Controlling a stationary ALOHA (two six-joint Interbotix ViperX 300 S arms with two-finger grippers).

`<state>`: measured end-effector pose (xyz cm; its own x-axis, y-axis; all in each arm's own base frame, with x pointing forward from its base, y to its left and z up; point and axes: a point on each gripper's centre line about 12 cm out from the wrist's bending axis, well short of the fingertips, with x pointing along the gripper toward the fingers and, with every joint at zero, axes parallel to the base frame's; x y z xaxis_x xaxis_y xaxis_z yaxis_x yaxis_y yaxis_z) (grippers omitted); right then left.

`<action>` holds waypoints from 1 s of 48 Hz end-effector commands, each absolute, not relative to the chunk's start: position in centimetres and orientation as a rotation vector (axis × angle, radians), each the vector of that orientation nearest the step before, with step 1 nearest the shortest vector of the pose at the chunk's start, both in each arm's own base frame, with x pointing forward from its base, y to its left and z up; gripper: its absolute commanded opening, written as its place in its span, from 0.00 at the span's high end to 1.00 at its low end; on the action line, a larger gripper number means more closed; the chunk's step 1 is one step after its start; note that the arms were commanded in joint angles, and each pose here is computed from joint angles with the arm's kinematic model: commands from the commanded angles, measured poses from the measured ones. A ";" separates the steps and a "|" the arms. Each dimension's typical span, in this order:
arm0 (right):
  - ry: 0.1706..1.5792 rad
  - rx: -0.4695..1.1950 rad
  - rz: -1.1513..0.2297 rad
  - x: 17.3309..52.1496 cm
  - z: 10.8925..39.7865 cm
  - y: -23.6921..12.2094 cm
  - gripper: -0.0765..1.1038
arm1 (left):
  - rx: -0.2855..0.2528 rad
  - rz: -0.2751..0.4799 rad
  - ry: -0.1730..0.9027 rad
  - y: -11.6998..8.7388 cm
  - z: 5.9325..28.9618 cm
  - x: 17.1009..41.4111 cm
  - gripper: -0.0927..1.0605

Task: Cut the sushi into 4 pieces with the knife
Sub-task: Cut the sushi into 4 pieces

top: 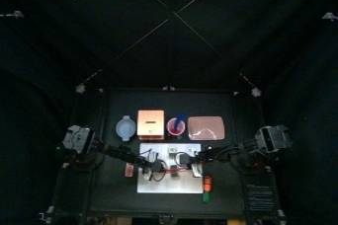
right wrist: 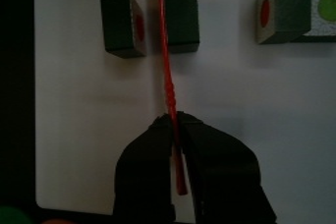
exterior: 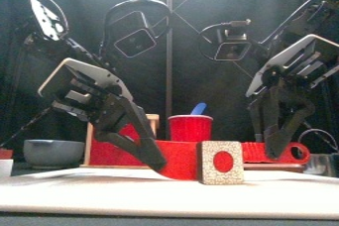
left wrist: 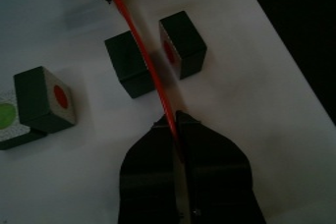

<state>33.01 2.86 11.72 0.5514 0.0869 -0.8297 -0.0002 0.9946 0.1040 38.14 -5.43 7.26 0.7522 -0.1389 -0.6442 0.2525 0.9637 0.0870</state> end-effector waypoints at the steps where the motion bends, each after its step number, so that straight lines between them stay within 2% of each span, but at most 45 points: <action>1: 0.941 0.104 0.012 33.8 12.5 1.3 0.82 | 0.189 -0.209 0.678 -4.8 7.7 38.4 0.72; 9: 0.940 0.101 0.019 33.8 12.8 1.5 0.82 | 0.187 -0.206 0.663 -4.8 8.3 38.5 0.71; 16: 0.910 0.107 0.027 34.1 14.3 1.7 0.82 | 0.184 -0.217 0.602 -5.6 10.5 38.8 0.66; 21: 0.891 0.102 0.049 34.2 15.6 2.3 0.82 | 0.172 -0.219 0.547 -6.1 12.7 38.7 0.54; 29: 0.873 0.100 0.066 33.8 16.9 2.7 0.82 | 0.149 -0.206 0.509 -6.1 14.5 38.1 0.34; 33: 0.870 0.103 0.074 33.1 17.3 2.9 0.82 | 0.137 -0.197 0.507 -5.9 14.8 37.7 0.29; 42: 0.938 0.181 0.089 29.9 17.8 3.3 0.82 | 0.115 -0.175 0.480 -5.2 16.3 36.0 0.28; 48: 0.989 0.321 0.095 26.5 18.3 3.8 0.82 | 0.097 -0.133 0.445 -3.7 17.8 34.4 0.28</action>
<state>27.56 3.69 16.98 0.5316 0.1958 -0.8241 0.0496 0.9640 0.2611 34.53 -4.42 16.14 0.8693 -0.1241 -0.4785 0.1764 0.9821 0.0657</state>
